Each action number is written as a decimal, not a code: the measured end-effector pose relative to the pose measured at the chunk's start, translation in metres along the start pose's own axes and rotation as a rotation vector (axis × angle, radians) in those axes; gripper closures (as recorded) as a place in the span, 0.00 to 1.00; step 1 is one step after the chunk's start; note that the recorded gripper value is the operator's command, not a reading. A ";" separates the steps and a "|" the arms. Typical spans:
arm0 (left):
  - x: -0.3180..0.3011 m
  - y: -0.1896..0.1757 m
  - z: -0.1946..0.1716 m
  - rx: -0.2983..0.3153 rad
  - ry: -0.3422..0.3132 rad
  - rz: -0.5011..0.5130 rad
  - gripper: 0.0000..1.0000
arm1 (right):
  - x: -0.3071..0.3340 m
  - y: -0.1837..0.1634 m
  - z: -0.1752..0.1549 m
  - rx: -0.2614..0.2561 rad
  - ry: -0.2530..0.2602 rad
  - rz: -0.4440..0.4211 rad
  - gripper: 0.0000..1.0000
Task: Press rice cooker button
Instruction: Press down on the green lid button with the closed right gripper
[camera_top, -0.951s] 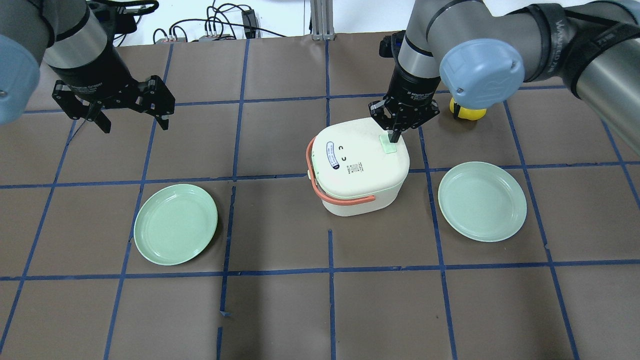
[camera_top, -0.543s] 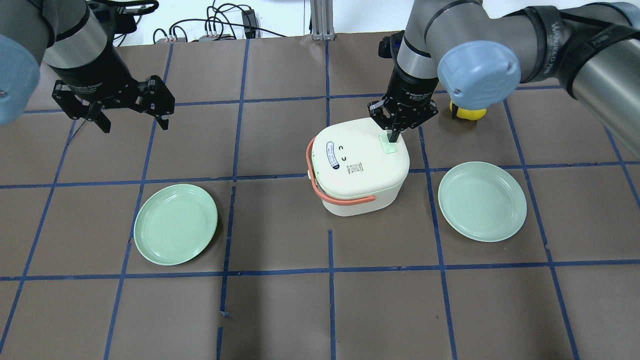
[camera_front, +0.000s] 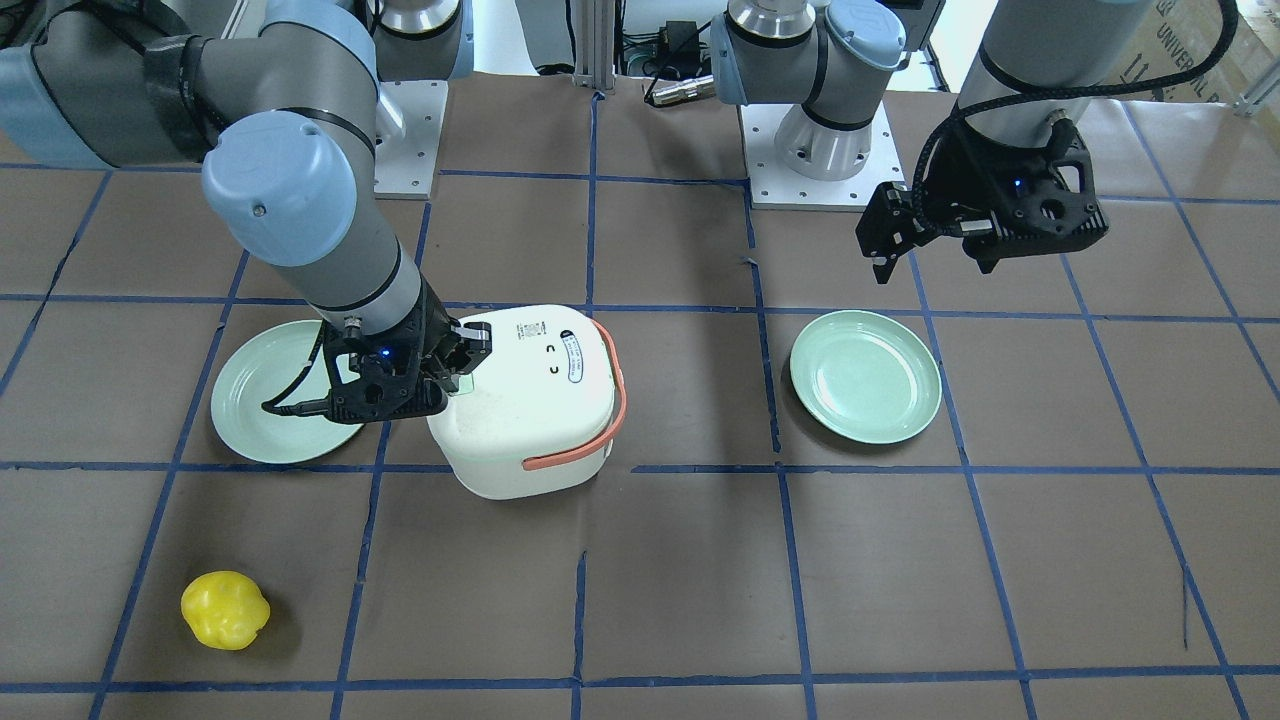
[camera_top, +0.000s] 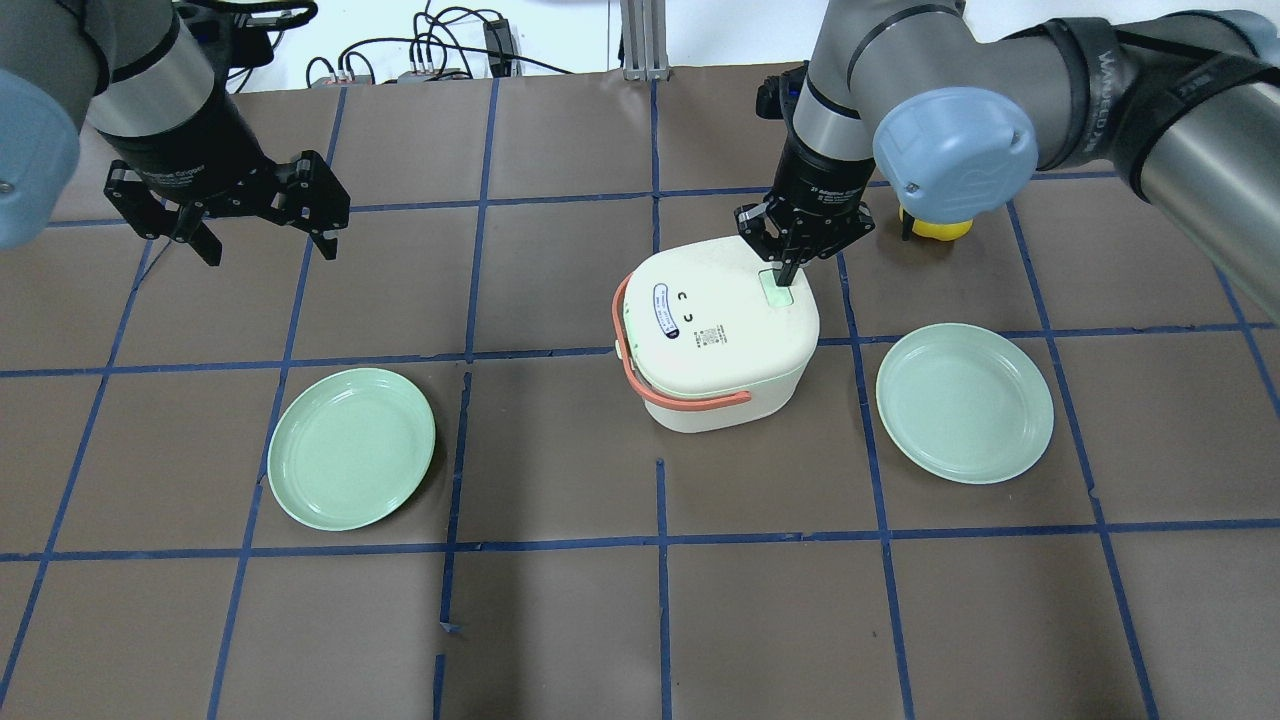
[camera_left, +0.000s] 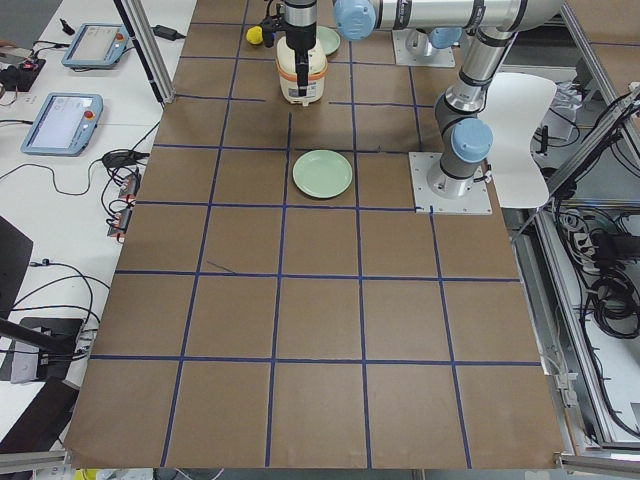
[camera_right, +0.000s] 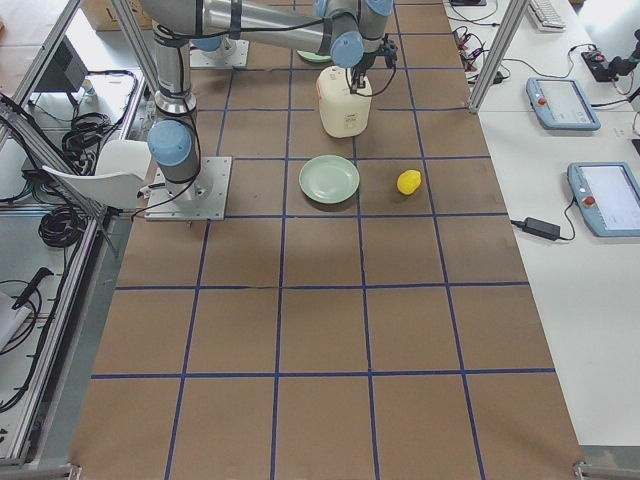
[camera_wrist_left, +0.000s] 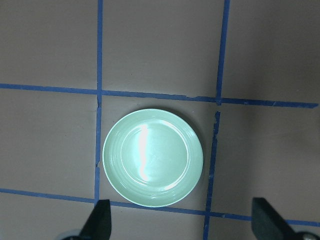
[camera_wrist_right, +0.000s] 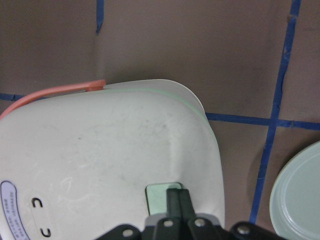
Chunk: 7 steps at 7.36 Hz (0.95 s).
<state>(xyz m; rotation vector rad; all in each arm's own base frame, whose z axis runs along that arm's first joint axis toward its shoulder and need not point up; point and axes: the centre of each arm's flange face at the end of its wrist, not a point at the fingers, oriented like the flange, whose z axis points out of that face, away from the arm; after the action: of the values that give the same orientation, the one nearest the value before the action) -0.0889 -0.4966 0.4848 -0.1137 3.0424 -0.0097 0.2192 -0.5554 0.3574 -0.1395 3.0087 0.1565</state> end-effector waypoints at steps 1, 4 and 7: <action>0.000 0.000 0.000 0.000 0.000 0.000 0.00 | 0.000 0.000 0.001 0.000 0.000 0.000 0.88; 0.000 0.000 0.000 0.000 0.000 0.000 0.00 | 0.000 0.000 0.000 0.008 0.001 0.001 0.88; 0.000 0.000 0.000 0.000 0.000 0.000 0.00 | 0.000 0.000 0.001 0.007 0.001 0.002 0.88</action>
<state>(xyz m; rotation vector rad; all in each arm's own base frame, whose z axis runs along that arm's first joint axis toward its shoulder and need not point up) -0.0889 -0.4966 0.4848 -0.1137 3.0421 -0.0100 0.2190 -0.5550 0.3565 -0.1358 3.0105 0.1462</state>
